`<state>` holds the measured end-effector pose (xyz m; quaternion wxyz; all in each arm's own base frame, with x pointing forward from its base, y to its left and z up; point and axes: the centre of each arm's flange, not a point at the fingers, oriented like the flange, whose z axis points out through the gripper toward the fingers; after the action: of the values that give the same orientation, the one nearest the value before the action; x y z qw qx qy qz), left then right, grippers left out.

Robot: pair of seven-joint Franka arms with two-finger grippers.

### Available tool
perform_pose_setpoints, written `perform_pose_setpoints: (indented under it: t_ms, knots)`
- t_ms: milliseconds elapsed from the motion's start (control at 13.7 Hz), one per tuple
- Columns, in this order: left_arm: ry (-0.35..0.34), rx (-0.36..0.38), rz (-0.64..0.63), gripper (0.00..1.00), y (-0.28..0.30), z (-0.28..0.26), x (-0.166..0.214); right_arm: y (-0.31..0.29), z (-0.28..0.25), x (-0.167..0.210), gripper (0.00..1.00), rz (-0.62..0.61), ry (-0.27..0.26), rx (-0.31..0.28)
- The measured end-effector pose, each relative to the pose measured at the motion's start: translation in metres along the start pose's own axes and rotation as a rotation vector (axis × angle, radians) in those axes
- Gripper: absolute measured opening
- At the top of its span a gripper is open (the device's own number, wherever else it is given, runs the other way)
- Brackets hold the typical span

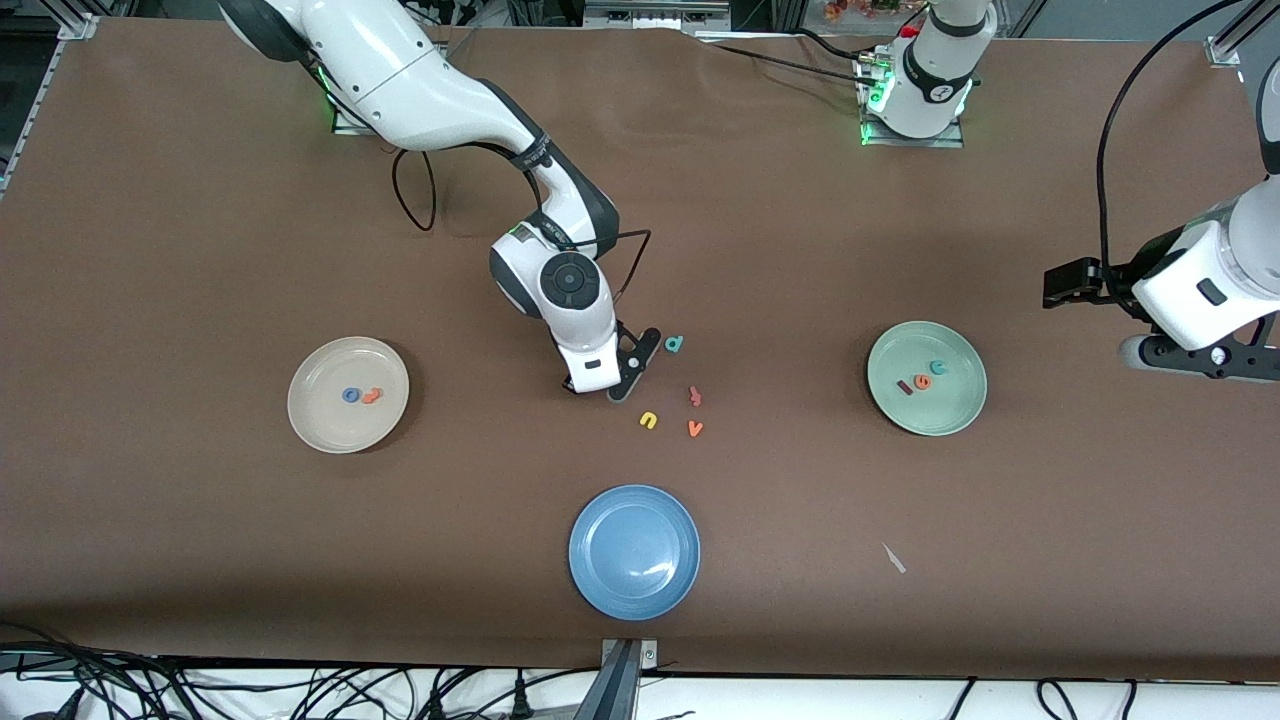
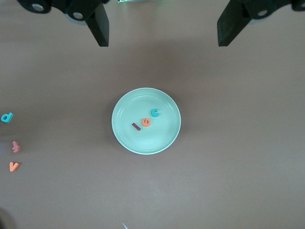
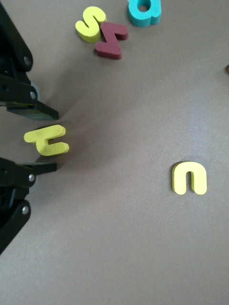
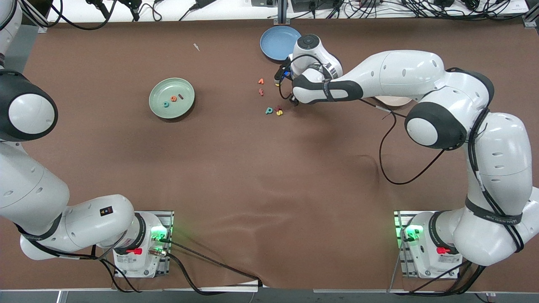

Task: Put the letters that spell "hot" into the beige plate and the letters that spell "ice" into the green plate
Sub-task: 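Grasp the yellow letter with the right gripper, then carry the yellow letter to the beige plate and release it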

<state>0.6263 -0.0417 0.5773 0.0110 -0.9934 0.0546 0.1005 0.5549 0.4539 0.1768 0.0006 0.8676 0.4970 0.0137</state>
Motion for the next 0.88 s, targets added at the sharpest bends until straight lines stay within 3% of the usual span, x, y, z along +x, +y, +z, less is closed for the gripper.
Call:
perform_pose_setpoints:
  t_ms: [146, 293, 659, 879]
  knots:
    - [0.014, 0.014, 0.008, 1.0, 0.009, -0.005, -0.003, 0.001, -0.001, 0.001, 0.27, 0.001, 0.002, -0.002]
    - [0.036, 0.041, 0.003, 1.0, 0.018, -0.008, -0.007, 0.001, -0.001, 0.001, 0.26, 0.001, 0.002, -0.002]
    - [0.048, 0.027, -0.045, 1.0, 0.021, 0.0, -0.034, 0.002, -0.003, 0.0, 0.26, 0.006, -0.018, 0.007]
    - [0.082, -0.034, -0.088, 1.0, 0.009, 0.003, -0.053, 0.018, -0.032, 0.001, 0.26, 0.048, -0.029, 0.021]
